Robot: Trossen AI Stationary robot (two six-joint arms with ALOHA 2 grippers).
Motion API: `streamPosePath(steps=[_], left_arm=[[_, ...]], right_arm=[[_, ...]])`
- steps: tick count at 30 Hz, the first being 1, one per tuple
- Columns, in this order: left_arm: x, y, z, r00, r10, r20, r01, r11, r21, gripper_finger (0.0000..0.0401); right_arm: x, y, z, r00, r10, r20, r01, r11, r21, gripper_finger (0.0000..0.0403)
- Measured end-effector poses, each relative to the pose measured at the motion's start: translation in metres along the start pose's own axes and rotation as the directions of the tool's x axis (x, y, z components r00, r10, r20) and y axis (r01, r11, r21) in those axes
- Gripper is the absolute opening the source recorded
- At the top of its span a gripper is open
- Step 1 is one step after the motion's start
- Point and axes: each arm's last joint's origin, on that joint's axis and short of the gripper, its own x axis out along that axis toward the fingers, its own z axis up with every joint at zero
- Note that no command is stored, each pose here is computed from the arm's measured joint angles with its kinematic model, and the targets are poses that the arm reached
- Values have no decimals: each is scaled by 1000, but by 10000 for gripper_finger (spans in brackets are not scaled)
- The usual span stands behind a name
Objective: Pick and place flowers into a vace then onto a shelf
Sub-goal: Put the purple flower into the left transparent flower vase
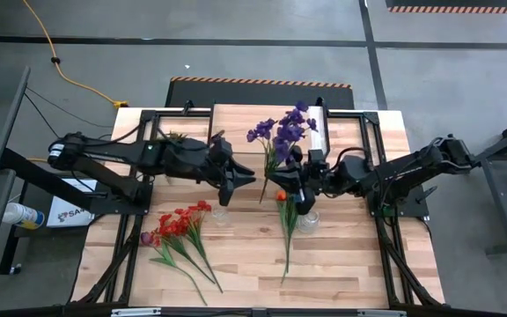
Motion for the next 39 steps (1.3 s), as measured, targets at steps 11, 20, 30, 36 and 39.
streamPosePath(steps=[11, 20, 30, 36, 39], left_arm=[[13, -3, -3, 997, -78, -15, 78, 997, -8, 136], [26, -6, -5, 992, -124, -11, 124, 992, -10, 136], [28, -7, -2, 992, -121, 27, 121, 993, -4, 136], [30, -4, 1, 993, -114, 42, 114, 994, -3, 136], [30, 0, 2, 994, -102, 48, 103, 995, -7, 136]], right_arm=[[1, -4, 2, 1000, -26, 13, 26, 1000, -4, 4], [1, -5, 2, 999, -42, 23, 42, 999, -17, 4], [1, -6, 3, 999, -39, 21, 39, 999, -16, 3], [1, -6, 3, 999, -37, 22, 37, 999, -14, 3], [1, -6, 3, 999, -33, 22, 33, 999, -13, 3]])
